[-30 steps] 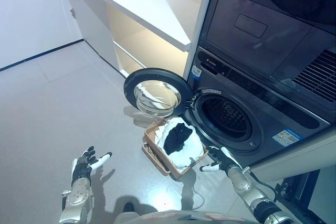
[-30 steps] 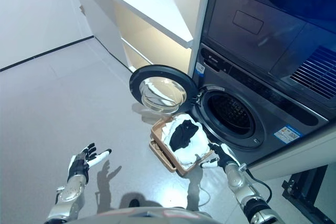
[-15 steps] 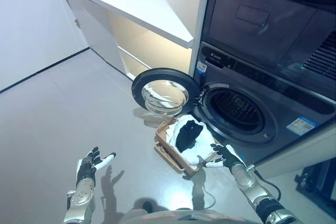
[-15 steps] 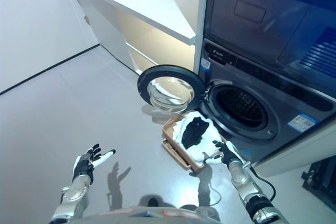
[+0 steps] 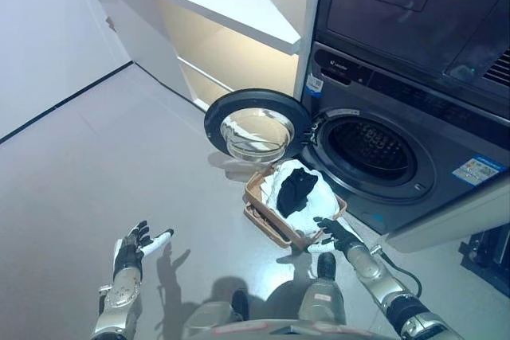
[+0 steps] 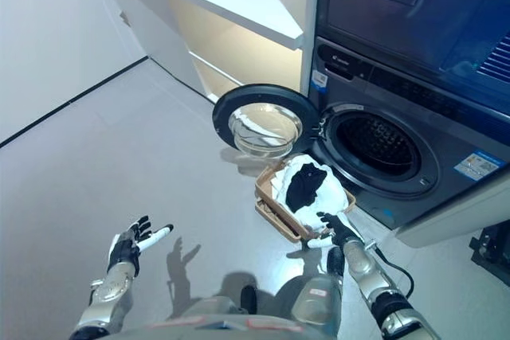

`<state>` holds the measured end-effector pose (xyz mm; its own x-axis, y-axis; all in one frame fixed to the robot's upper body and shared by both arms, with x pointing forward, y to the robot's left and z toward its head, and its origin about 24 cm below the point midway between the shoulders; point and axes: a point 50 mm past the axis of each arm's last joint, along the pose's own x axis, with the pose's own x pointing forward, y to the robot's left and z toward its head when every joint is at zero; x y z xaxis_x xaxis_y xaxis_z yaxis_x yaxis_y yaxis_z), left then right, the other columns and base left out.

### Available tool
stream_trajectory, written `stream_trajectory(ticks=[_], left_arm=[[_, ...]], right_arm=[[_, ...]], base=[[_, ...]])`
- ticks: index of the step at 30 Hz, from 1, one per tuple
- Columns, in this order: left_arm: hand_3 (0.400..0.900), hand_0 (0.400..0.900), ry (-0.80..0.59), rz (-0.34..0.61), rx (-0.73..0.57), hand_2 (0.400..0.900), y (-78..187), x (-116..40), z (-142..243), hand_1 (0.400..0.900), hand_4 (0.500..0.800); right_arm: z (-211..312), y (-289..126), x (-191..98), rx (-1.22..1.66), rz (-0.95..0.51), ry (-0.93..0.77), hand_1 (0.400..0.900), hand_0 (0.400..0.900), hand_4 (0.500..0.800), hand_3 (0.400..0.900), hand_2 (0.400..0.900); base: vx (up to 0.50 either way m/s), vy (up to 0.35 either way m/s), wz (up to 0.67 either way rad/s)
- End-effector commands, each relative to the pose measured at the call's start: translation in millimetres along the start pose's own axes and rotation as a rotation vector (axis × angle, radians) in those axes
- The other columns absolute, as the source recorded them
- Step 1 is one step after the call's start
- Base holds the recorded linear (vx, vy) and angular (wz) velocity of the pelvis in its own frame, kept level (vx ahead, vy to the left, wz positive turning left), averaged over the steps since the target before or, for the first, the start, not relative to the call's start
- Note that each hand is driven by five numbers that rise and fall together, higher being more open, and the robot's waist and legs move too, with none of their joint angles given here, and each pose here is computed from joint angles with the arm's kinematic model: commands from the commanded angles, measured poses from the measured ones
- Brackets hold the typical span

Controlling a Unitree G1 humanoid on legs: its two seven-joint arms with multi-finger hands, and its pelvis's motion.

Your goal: Put the clothes in the basket into the washing machine.

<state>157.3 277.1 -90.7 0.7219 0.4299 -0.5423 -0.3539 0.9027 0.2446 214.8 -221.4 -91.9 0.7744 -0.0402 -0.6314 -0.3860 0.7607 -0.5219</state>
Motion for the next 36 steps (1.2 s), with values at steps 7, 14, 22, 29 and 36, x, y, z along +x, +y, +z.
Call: stream_trajectory(ticks=[7, 14, 22, 29, 36], left_arm=[[0.9, 0.9, -0.271, 0.035, -0.115, 0.9, -8, 23.7, 82, 0.9, 0.8], [0.9, 0.9, -0.353, -0.019, -0.134, 0.9, -30, 29.9, 115, 0.9, 0.8], [0.9, 0.9, -0.274, 0.047, -0.103, 0.9, -17, 39.5, 104, 0.9, 0.8], [0.9, 0.9, -0.221, 0.063, -0.169, 0.9, -24, 37.9, 89, 0.9, 0.8], [0.9, 0.9, -0.265, 0.058, -0.247, 0.9, -26, 28.0, 85, 0.9, 0.8]], right_arm=[[70, -75, 15, -0.085, -0.234, -0.218, 0.9, 0.9, 0.8, 0.9, 0.9], [60, -113, 5, -0.079, -0.381, -0.207, 0.9, 0.9, 0.8, 0.9, 0.9], [49, -88, 10, -0.109, -0.299, -0.176, 0.9, 0.9, 0.8, 0.9, 0.9], [59, -87, 20, -0.053, -0.333, -0.165, 0.9, 0.9, 0.8, 0.9, 0.9], [56, -109, 22, -0.196, -0.388, -0.097, 0.9, 0.9, 0.8, 0.9, 0.9]], base=[[0.179, -0.32, 0.76], [0.065, -0.135, 0.53], [0.132, -0.317, 0.03], [0.112, -0.119, -0.18], [0.155, 0.206, -0.58]])
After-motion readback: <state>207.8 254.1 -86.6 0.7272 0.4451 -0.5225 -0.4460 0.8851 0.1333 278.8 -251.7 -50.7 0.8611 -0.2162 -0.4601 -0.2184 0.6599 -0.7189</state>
